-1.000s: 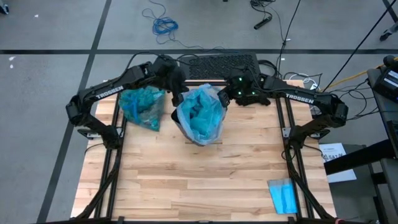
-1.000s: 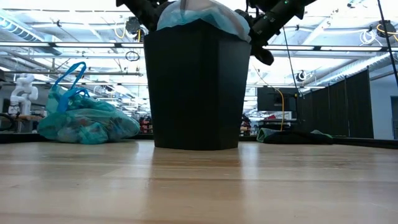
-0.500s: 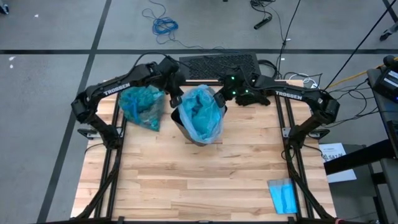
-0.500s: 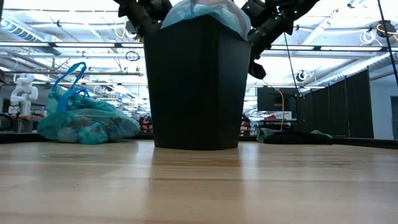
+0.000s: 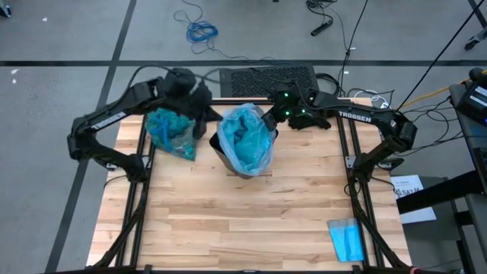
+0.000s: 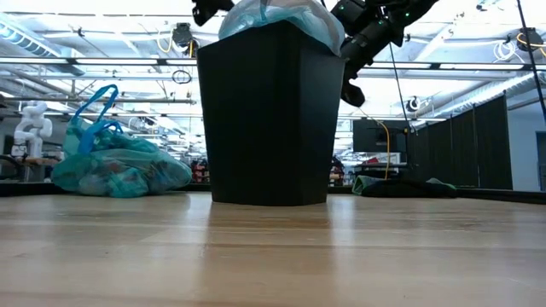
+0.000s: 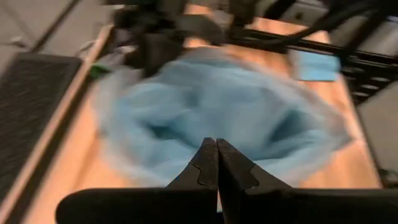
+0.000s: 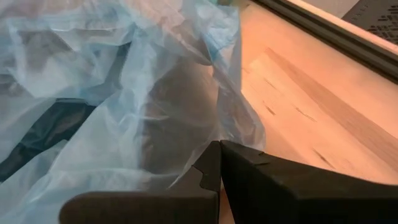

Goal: Place trash/remove bag and relplace

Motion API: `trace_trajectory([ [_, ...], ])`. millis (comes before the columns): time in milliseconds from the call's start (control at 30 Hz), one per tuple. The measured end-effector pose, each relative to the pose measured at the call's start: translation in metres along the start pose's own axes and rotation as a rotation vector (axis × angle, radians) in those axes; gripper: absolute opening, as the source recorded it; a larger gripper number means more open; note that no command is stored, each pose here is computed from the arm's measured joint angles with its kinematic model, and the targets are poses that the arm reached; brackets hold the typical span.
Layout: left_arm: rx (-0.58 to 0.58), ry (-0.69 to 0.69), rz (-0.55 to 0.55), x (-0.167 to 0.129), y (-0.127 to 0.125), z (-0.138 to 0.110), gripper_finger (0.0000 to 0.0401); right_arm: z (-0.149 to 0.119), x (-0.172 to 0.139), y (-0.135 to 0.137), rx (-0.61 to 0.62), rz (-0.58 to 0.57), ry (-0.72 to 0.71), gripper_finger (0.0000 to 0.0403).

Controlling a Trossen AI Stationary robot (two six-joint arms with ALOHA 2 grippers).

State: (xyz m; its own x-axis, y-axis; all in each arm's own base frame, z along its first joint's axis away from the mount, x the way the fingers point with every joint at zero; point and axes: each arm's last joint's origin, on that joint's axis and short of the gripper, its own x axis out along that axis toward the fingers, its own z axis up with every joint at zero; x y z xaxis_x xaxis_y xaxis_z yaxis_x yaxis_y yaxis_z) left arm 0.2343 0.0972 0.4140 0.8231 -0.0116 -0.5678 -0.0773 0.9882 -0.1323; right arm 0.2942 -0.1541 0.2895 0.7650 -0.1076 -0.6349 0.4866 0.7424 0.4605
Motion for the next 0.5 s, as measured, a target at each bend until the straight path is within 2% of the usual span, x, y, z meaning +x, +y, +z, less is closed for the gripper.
trace_trajectory([
  [100, 0.025, 0.007, -0.061, 0.007, -0.019, 0.003, 0.0, 0.0, 0.0, 0.0, 0.0, 0.008, 0.004, 0.0],
  [167, 0.047, 0.035, -0.058, 0.015, -0.028, 0.002, 0.0, 0.0, 0.0, 0.0, 0.0, 0.009, 0.003, 0.0],
  [333, 0.046, 0.219, 0.028, 0.036, -0.033, -0.011, 0.0, 0.0, 0.0, 0.0, 0.0, 0.01, 0.003, 0.0],
  [500, 0.029, 0.383, 0.108, 0.039, -0.032, -0.025, 0.0, -0.001, 0.0, 0.002, -0.002, 0.013, 0.008, 0.0],
])
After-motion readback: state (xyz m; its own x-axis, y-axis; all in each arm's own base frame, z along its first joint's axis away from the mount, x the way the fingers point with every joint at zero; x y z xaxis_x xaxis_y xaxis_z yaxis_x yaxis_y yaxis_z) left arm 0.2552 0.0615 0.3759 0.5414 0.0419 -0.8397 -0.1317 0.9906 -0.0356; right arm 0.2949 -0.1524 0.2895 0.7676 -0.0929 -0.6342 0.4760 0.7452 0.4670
